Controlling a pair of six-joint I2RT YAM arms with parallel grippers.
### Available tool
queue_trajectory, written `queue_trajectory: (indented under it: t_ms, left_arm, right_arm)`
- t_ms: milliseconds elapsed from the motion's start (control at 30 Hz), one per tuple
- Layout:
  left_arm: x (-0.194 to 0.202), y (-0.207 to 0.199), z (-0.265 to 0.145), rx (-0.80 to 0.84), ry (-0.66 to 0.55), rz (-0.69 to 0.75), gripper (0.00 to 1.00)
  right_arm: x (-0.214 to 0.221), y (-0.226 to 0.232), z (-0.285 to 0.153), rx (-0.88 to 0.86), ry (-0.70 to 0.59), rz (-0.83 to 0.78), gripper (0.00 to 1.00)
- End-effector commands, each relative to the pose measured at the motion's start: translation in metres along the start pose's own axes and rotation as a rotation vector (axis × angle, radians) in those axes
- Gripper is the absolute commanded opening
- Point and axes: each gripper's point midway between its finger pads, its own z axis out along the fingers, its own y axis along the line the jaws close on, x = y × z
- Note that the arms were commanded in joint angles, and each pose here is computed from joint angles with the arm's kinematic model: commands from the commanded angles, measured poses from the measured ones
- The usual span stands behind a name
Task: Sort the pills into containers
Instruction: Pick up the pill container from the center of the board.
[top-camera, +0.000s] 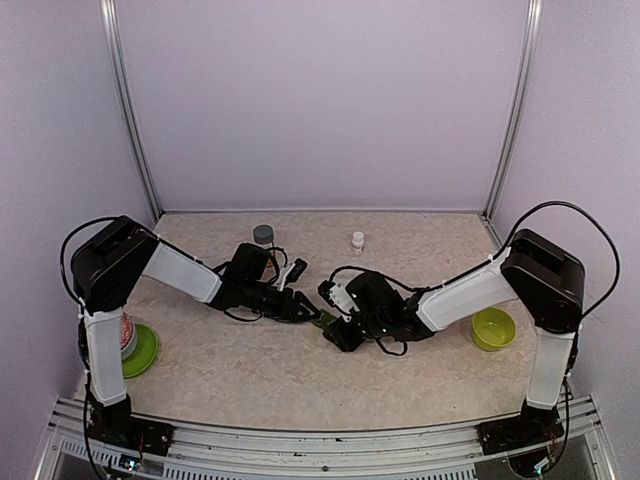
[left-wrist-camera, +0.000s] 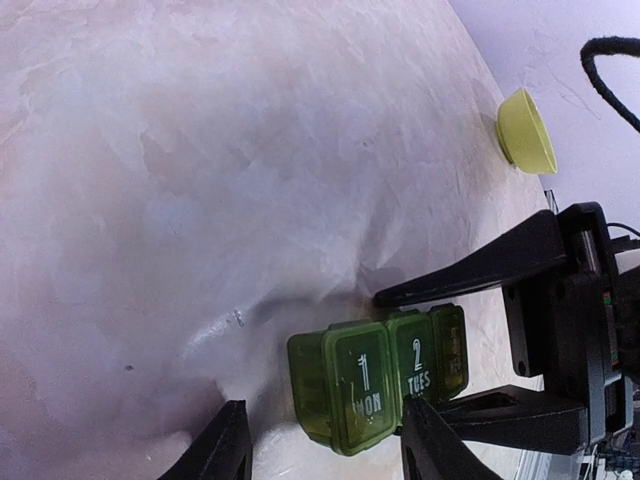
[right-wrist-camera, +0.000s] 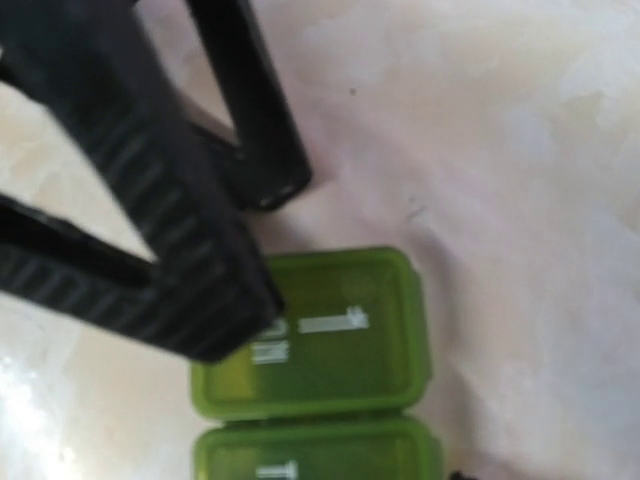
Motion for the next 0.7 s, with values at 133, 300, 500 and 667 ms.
queue_trajectory:
  t_ms: [133, 300, 500, 667]
  left_arm:
    - [0.000, 0.005, -0.005, -0.008, -0.012, -0.008, 0.55]
    - [-0.002, 0.004, -0.007, -0.002, -0.019, -0.003, 0.57]
    - [-0.002, 0.002, -0.008, 0.004, -0.021, 0.002, 0.57]
    - [-0.006, -0.008, -0.013, 0.032, -0.039, 0.034, 0.66]
  right_arm:
    - [0.003, 0.002, -0.011, 0.016, -0.020, -0.059, 0.45]
    - [-0.009, 0.007, -0.023, -0.007, -0.070, -0.087, 0.42]
    - [-0.016, 0.012, -0.034, -0.041, -0.101, -0.104, 0.40]
    - [-0.032, 0.023, -0.061, -0.099, -0.139, -0.163, 0.39]
